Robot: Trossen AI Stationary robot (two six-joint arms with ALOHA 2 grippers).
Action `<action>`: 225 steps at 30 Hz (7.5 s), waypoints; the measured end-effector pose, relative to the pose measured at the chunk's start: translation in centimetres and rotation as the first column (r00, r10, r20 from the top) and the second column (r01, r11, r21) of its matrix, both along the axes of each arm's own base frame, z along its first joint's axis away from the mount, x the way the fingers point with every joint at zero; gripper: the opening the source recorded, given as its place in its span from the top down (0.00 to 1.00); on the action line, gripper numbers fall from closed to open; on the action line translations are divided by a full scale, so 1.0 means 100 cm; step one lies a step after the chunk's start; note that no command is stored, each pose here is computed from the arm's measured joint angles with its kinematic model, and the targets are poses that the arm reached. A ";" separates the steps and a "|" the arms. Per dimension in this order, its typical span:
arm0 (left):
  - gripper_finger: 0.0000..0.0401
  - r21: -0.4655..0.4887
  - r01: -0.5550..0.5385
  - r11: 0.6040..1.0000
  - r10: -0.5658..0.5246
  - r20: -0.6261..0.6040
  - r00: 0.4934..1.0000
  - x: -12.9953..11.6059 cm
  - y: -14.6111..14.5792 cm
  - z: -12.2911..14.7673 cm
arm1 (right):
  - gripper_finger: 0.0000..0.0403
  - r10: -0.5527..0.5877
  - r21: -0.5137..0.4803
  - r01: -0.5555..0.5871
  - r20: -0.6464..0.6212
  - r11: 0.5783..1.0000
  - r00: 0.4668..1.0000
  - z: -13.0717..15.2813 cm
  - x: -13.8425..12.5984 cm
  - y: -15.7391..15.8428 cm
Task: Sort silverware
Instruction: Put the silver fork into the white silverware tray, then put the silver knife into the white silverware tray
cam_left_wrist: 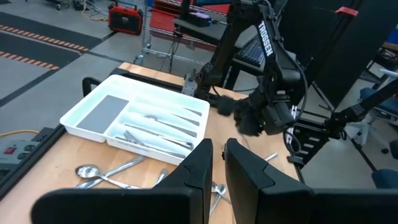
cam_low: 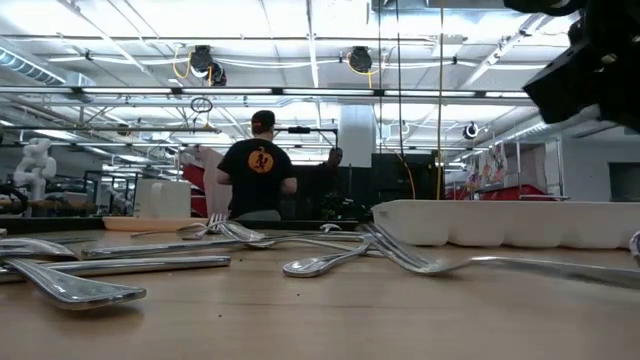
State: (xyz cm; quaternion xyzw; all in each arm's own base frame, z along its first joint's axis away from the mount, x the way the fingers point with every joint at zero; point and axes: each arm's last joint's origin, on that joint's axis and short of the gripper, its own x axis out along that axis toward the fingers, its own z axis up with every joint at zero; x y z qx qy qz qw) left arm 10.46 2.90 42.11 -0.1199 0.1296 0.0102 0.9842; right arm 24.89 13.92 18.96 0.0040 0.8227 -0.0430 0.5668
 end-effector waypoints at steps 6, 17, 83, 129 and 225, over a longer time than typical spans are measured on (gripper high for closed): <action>0.88 0.000 0.000 1.000 0.000 -0.001 1.000 0.000 0.000 0.000 | 1.00 -0.033 -0.091 0.022 -0.119 0.996 0.992 0.018 -0.007 -0.007; 0.88 0.012 0.007 1.000 -0.007 -0.039 0.999 -0.001 0.000 -0.004 | 1.00 0.181 0.003 -0.182 0.092 0.983 0.979 0.069 0.038 -0.040; 0.88 0.076 -0.098 0.992 0.108 -0.141 0.984 -0.001 0.004 -0.012 | 1.00 0.698 0.299 -0.676 0.044 0.673 0.714 -0.021 0.146 -0.288; 0.88 0.094 -0.090 0.992 0.103 -0.140 0.985 -0.001 0.004 -0.012 | 0.63 -0.094 0.191 0.003 0.470 0.982 0.878 0.139 0.104 -0.259; 0.88 0.079 -0.085 0.993 0.100 -0.206 0.974 -0.001 0.004 -0.018 | 0.96 0.426 -0.079 -0.507 0.661 0.858 0.618 -0.067 0.179 -0.126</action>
